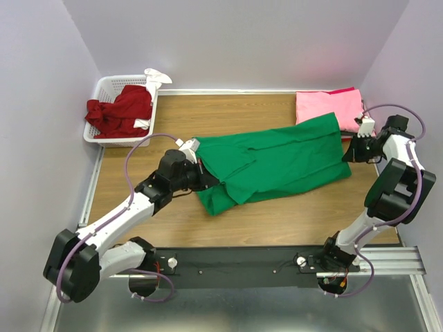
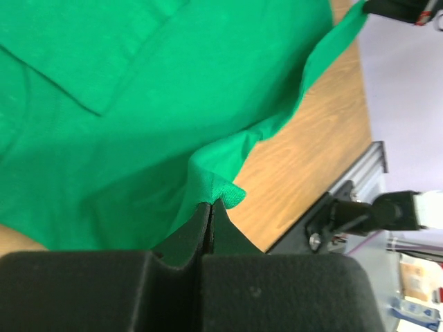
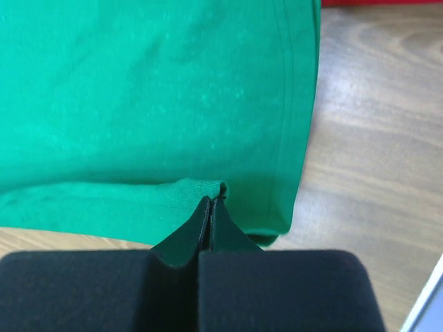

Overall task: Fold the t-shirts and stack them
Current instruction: Fold the tshirt

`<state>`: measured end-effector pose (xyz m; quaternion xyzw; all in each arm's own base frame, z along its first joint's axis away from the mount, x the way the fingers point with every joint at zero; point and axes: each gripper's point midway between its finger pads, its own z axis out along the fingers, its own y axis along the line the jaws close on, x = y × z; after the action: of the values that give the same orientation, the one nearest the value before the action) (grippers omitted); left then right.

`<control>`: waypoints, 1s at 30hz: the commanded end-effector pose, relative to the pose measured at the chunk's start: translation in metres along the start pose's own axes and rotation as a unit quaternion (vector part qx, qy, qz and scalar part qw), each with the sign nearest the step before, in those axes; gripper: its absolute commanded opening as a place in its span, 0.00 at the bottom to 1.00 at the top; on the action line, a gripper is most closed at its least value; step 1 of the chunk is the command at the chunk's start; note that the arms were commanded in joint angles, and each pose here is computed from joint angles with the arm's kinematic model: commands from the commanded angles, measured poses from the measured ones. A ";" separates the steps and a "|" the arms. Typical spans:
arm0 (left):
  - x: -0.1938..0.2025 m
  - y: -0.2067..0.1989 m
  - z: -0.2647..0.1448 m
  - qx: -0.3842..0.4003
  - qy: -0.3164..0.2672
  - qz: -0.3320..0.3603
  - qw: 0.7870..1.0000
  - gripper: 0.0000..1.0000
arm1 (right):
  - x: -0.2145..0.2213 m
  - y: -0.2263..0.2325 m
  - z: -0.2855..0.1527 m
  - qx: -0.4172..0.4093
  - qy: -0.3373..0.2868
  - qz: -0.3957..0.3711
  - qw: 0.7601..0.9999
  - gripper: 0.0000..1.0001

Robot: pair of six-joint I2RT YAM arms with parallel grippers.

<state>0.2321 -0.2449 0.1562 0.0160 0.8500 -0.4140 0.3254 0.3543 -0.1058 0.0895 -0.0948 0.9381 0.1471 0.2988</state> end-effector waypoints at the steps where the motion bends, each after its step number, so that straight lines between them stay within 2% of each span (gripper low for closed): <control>1: -0.022 -0.006 0.005 0.019 -0.007 0.036 0.999 0.00 | -0.016 -0.004 0.008 -0.020 -0.028 0.013 0.999 0.00; 15: -0.047 0.008 0.033 0.002 0.006 0.057 0.998 0.00 | -0.017 -0.019 0.024 -0.007 -0.033 0.028 0.999 0.00; 30: -0.076 0.009 0.026 -0.007 -0.017 0.072 0.997 0.00 | -0.026 -0.031 0.027 0.018 -0.050 0.040 0.998 0.00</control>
<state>0.3041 -0.2407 0.1684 0.0538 0.8520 -0.3791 0.3571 0.3869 -0.1132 0.0764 -0.0554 0.9292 0.1599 0.3287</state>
